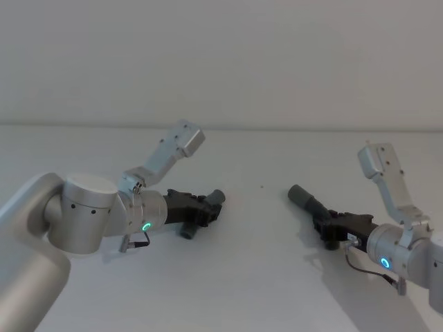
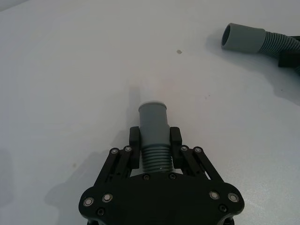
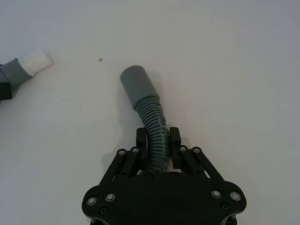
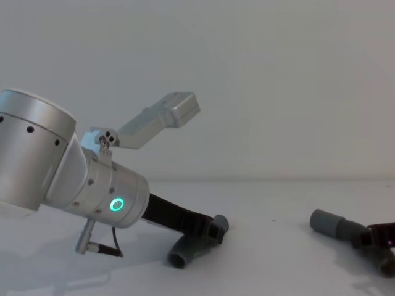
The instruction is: Use both hands to pick up one end of the pipe from the table, align the ends, and insert them.
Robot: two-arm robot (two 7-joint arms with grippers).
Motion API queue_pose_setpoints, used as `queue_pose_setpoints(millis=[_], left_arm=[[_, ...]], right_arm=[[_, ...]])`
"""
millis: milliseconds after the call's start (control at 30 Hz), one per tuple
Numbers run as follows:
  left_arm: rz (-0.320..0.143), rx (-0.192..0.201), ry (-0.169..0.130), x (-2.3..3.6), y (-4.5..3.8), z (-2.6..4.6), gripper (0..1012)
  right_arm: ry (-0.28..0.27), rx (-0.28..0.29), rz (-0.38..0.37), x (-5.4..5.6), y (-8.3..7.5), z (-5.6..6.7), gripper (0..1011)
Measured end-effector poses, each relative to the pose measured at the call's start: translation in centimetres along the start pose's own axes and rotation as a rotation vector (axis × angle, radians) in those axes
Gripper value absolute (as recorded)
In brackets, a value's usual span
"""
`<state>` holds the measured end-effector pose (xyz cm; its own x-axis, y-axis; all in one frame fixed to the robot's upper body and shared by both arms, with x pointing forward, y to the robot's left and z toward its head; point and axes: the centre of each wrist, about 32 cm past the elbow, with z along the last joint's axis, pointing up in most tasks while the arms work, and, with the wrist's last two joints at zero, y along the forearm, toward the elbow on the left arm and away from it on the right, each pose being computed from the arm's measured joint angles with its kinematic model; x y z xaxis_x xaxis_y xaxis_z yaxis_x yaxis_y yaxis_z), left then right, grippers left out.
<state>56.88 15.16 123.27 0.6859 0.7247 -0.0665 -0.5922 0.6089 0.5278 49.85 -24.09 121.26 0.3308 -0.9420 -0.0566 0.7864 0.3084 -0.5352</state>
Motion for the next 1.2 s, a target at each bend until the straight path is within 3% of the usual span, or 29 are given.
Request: queue_pose_setpoints(millis=[233,733,1000,1200], left_arm=[[0.0,0.0,0.0,0.0,0.0,0.0,356],[0.001,0.002,-0.007,0.0,-0.07,0.13,356],[0.009,-0.009,-0.044,-0.1,-0.06,0.72,356],[0.02,-0.03,-0.11,-0.28,0.39,1.93,356]], right_arm=[[0.0,0.0,0.0,0.0,0.0,0.0,159],[-0.006,0.018,0.004,0.1,0.0,-0.2,145],[-0.031,0.094,0.031,0.6,-0.3,-0.3,144],[-0.057,0.155,0.074,1.2,-0.8,-0.1,144]])
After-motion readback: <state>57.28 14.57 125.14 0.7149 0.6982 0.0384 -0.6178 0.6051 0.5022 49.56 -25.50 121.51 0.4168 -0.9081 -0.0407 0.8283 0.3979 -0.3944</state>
